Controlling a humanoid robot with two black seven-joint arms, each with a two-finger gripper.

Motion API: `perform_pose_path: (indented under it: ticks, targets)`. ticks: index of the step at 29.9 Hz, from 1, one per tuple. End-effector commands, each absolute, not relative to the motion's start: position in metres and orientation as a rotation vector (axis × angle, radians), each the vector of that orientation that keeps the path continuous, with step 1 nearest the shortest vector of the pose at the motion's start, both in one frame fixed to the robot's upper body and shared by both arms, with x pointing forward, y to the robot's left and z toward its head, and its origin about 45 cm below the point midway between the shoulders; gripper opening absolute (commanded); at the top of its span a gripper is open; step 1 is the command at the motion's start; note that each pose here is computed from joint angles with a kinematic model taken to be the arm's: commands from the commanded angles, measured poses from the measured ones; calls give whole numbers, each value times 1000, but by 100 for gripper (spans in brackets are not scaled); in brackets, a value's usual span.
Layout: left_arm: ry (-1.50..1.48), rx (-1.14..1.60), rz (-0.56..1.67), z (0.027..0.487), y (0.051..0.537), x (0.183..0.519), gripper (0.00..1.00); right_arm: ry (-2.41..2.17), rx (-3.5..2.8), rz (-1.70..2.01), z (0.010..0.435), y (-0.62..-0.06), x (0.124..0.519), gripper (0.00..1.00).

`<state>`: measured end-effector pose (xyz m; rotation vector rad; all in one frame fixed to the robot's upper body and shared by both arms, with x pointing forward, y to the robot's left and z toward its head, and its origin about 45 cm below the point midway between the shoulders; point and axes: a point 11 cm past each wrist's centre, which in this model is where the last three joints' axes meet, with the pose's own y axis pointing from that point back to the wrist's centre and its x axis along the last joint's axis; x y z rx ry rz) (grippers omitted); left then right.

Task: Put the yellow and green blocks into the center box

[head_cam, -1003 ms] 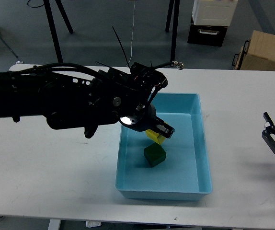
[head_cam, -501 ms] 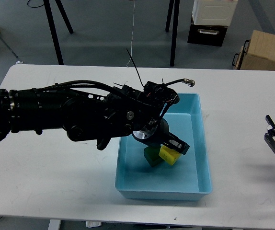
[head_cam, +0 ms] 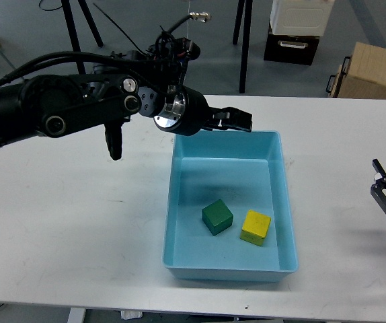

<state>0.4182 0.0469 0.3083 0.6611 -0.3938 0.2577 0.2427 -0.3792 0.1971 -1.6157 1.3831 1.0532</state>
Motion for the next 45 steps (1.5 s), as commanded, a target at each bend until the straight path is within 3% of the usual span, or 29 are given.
perform_pose_path:
  ticks: [1, 6, 9, 12, 14, 19, 23, 34, 41, 45]
  targets:
    - [-241, 374, 414, 339, 65, 433, 94, 1379, -1614, 1051, 197, -378, 244, 99]
    - [-67, 62, 559, 373, 104, 448, 99, 1405, -1580, 1059, 188, -385, 241, 99]
    - [72, -208, 685, 396, 156, 461, 99, 1414, -1562, 1055, 180, -390, 237, 99]
    - [202, -437, 825, 391, 220, 461, 100, 1380, -1542, 1051, 173, -383, 232, 99]
    - [238, -545, 885, 383, 257, 446, 100, 1352, -1526, 1045, 171, -377, 230, 99]
    - [399, -630, 956, 305, 297, 369, 100, 1316, -1531, 1016, 173, -374, 228, 99]
    - [501, -727, 1034, 264, 310, 319, 100, 1297, -1481, 1002, 172, -367, 229, 99]
    - [763, -1095, 1282, 182, 343, 224, 100, 1310, -1414, 1062, 153, -355, 208, 99]
    - [968, -1004, 1279, 140, 303, 188, 100, 1296, -1460, 1112, 151, -335, 184, 99]
    - [1022, -986, 1243, 134, 285, 184, 100, 1300, -1458, 1126, 149, -333, 181, 99]
